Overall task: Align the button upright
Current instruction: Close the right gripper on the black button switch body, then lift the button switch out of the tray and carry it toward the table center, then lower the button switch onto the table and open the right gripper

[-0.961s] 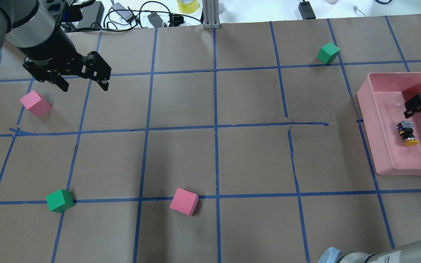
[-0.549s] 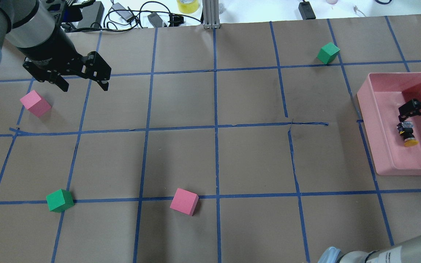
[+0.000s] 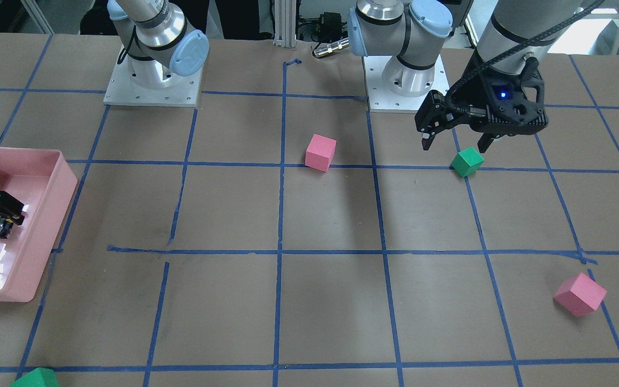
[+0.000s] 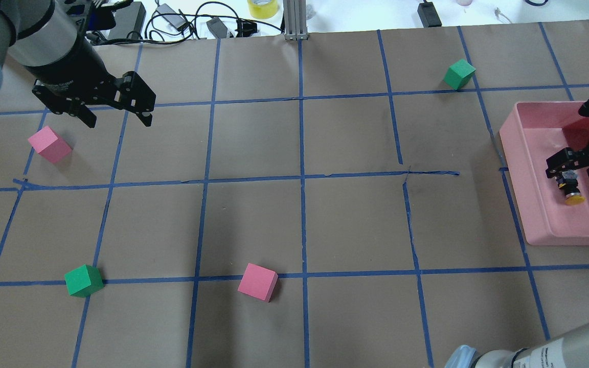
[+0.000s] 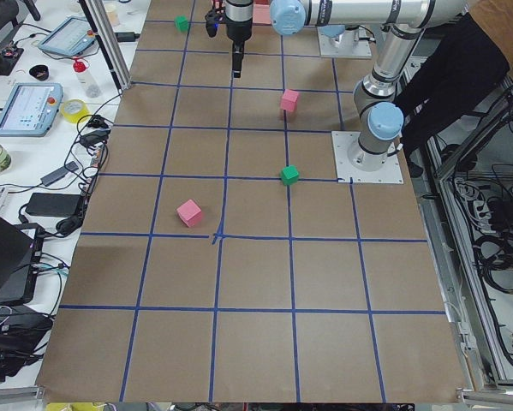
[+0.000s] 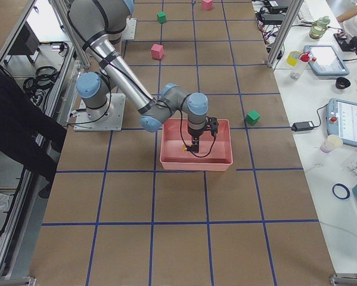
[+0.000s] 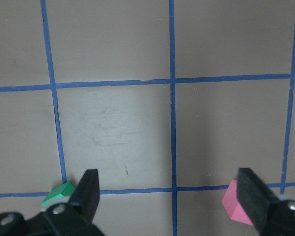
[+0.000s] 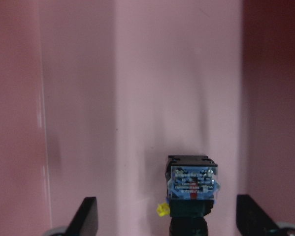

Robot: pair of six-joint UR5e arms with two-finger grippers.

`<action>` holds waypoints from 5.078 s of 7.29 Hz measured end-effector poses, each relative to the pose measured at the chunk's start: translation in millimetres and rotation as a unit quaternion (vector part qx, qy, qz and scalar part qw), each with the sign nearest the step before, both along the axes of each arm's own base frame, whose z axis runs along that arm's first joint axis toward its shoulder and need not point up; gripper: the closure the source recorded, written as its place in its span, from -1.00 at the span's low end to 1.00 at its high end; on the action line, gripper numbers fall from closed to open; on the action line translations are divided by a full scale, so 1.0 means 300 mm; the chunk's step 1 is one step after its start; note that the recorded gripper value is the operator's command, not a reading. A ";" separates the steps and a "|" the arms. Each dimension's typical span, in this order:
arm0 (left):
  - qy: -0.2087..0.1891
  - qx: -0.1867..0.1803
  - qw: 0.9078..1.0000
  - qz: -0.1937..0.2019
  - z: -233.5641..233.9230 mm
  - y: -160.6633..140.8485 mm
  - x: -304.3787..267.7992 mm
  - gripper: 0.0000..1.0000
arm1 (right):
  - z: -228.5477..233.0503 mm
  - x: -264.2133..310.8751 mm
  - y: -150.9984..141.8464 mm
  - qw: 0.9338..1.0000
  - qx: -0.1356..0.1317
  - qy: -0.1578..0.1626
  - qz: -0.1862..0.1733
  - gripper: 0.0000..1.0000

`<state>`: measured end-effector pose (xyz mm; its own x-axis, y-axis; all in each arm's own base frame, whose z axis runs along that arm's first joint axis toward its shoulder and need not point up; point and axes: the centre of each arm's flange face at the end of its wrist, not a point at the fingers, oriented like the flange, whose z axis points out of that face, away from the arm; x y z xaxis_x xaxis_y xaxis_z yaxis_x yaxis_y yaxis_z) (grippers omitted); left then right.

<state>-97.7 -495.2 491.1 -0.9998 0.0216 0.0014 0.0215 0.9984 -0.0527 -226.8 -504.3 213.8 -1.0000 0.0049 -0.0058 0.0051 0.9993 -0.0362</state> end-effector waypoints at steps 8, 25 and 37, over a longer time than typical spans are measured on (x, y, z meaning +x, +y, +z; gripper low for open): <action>0.000 0.000 1.000 0.000 0.000 0.000 0.000 -1.00 | -0.041 0.005 0.011 1.000 0.012 -0.004 0.009 -1.00; 0.001 0.002 1.000 0.000 -0.008 -0.004 0.000 -1.00 | 0.431 0.125 -0.203 0.999 -0.018 0.017 0.034 1.00; 0.001 0.004 1.000 0.000 -0.023 0.003 0.000 -1.00 | 0.049 1.967 -0.128 0.987 -0.038 -0.020 0.153 1.00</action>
